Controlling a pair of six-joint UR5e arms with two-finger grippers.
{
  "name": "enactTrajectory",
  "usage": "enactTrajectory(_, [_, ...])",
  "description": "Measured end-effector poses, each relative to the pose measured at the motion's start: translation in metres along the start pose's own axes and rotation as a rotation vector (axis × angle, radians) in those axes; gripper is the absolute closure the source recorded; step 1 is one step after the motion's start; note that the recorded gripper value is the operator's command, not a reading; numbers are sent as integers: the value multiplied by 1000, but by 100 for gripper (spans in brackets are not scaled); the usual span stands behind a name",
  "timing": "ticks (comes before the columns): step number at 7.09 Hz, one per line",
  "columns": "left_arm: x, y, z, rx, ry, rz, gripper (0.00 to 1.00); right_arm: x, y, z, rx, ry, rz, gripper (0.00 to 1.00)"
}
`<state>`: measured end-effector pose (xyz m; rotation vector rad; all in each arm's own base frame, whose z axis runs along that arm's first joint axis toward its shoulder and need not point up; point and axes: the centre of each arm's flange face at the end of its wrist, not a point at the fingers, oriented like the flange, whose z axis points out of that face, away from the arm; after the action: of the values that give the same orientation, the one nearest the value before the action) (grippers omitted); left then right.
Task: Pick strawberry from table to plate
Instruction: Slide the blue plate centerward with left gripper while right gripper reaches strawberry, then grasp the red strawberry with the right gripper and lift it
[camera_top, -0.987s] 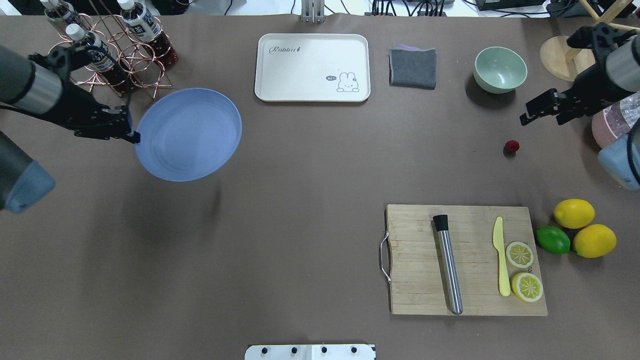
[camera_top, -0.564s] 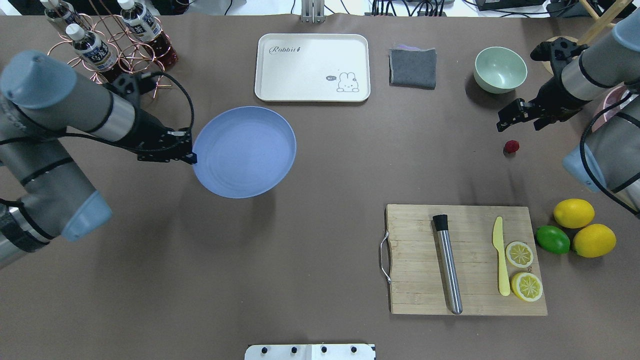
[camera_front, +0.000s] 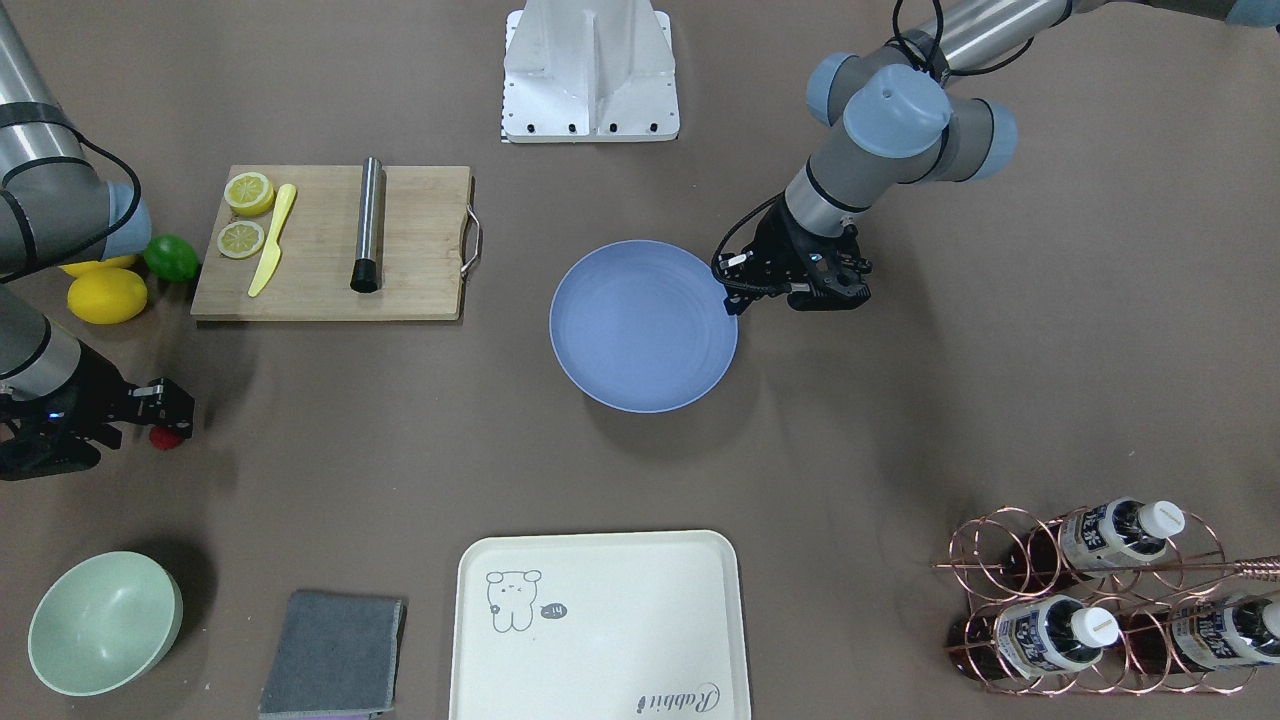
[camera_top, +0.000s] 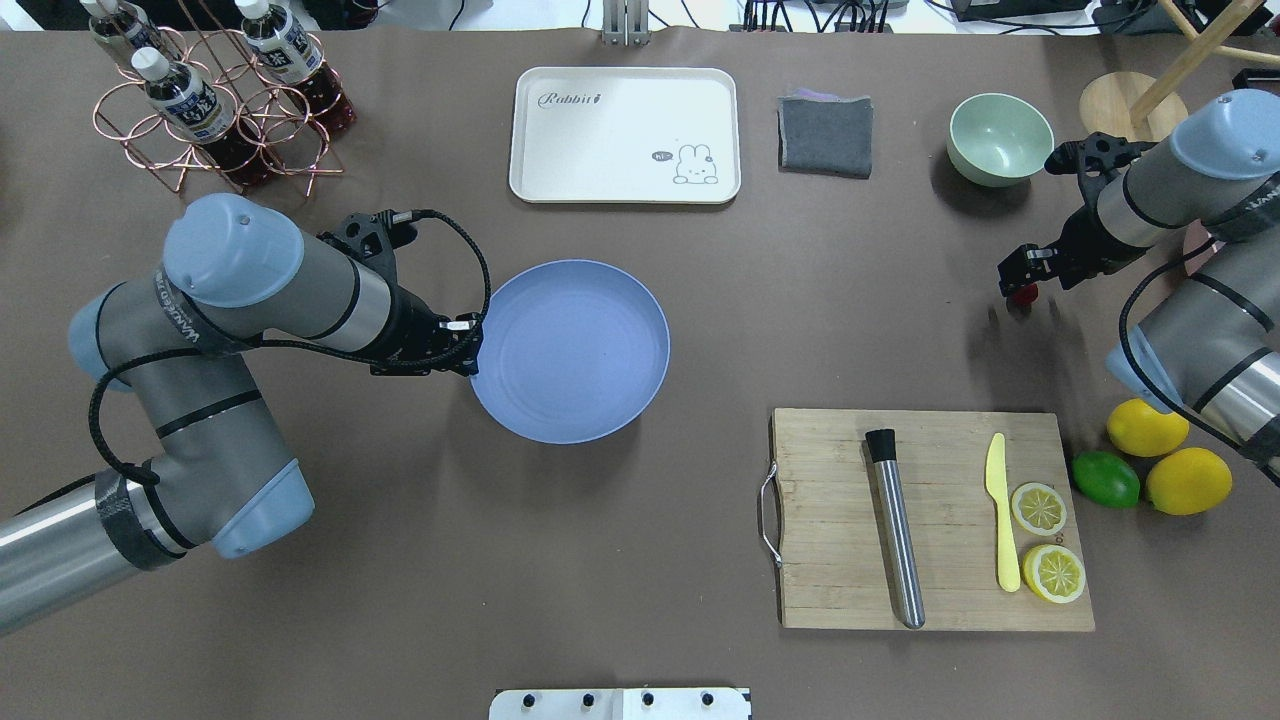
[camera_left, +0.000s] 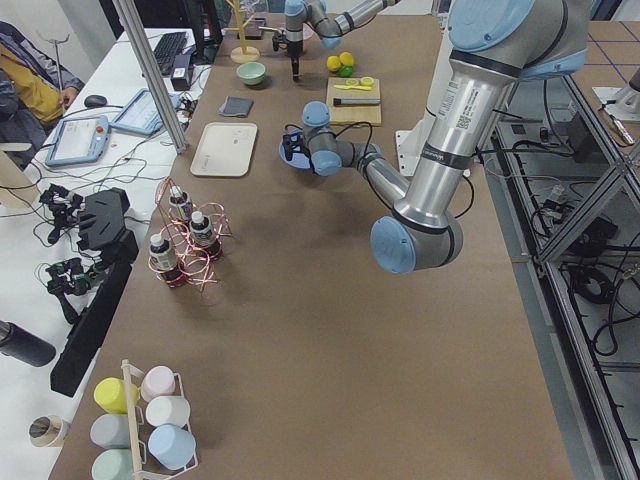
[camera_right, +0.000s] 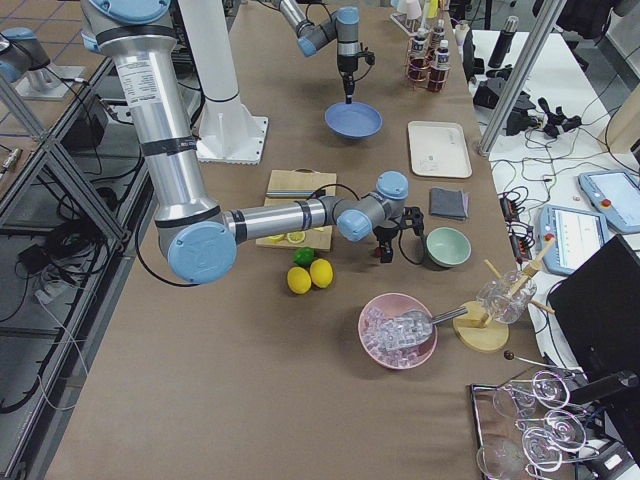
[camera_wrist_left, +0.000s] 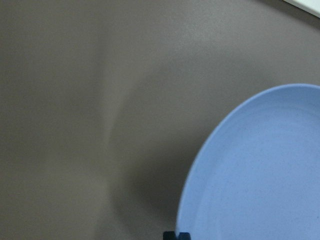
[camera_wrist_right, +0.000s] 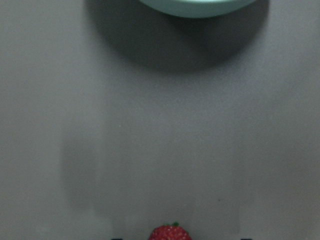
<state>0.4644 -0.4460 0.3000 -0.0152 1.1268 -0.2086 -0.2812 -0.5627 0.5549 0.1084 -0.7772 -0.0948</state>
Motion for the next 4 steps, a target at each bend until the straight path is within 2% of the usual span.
enactTrajectory(1, [-1,1,2,-1,-3,0,26,-4,1,3,-2,3,-5,100])
enactTrajectory(2, [-1,1,3,1,-4,1,19,-8,1,3,0,1,-12,100])
enactTrajectory(4, [-1,0,-1,8,2,4,16,-26,-8,-9,21,-19,-29,100])
